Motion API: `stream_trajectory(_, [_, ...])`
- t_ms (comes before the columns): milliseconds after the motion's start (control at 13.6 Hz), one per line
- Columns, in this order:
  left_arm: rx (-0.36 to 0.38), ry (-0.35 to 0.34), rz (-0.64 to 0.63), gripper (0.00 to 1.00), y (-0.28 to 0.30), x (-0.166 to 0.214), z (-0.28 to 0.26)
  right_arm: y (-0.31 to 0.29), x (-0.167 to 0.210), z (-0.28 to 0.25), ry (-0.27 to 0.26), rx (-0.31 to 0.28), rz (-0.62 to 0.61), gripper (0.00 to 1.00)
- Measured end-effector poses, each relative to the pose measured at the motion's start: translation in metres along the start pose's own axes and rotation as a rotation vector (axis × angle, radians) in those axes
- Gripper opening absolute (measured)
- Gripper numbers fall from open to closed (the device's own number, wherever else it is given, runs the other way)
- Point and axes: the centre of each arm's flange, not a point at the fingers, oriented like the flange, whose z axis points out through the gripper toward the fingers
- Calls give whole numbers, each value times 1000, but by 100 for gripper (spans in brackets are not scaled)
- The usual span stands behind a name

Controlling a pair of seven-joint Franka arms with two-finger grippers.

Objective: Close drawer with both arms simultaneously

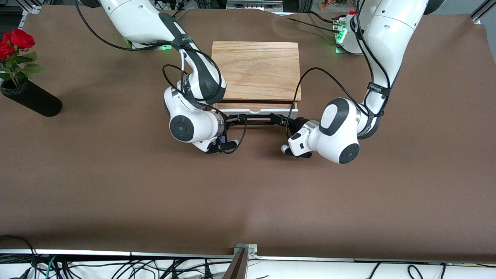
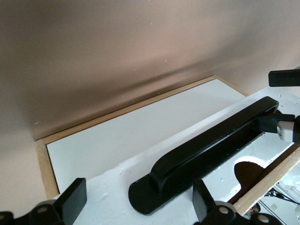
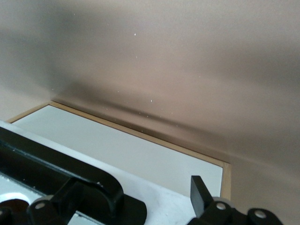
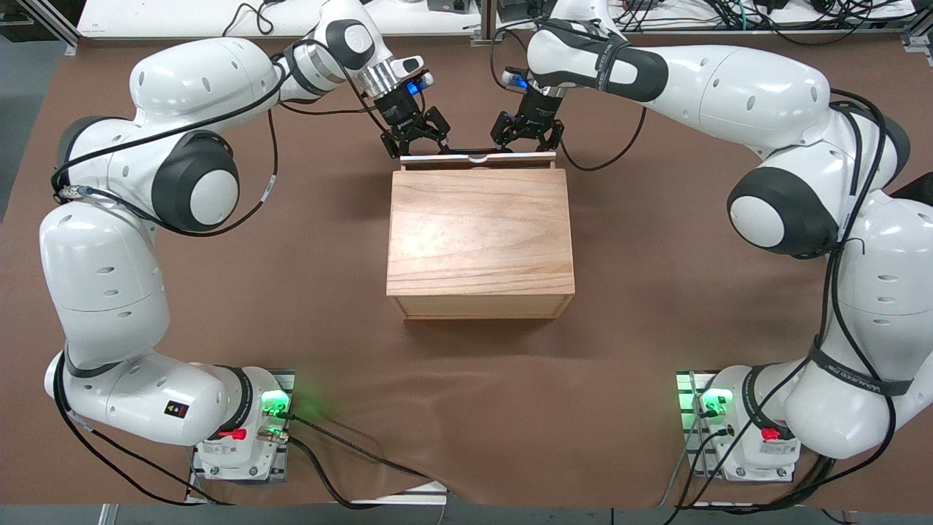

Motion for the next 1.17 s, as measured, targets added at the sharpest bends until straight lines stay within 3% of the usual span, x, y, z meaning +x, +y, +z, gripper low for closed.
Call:
stream_trajectory(660, [15, -113, 4, 100, 6, -13, 24, -2, -15, 17, -130, -5, 0, 100])
stream_trajectory(1027, [21, -107, 27, 100, 19, -27, 4, 0, -14, 30, -157, 18, 15, 100])
stream_trajectory(1173, [69, -69, 58, 100, 31, -38, -21, 0, -14, 31, -158, 18, 15, 100])
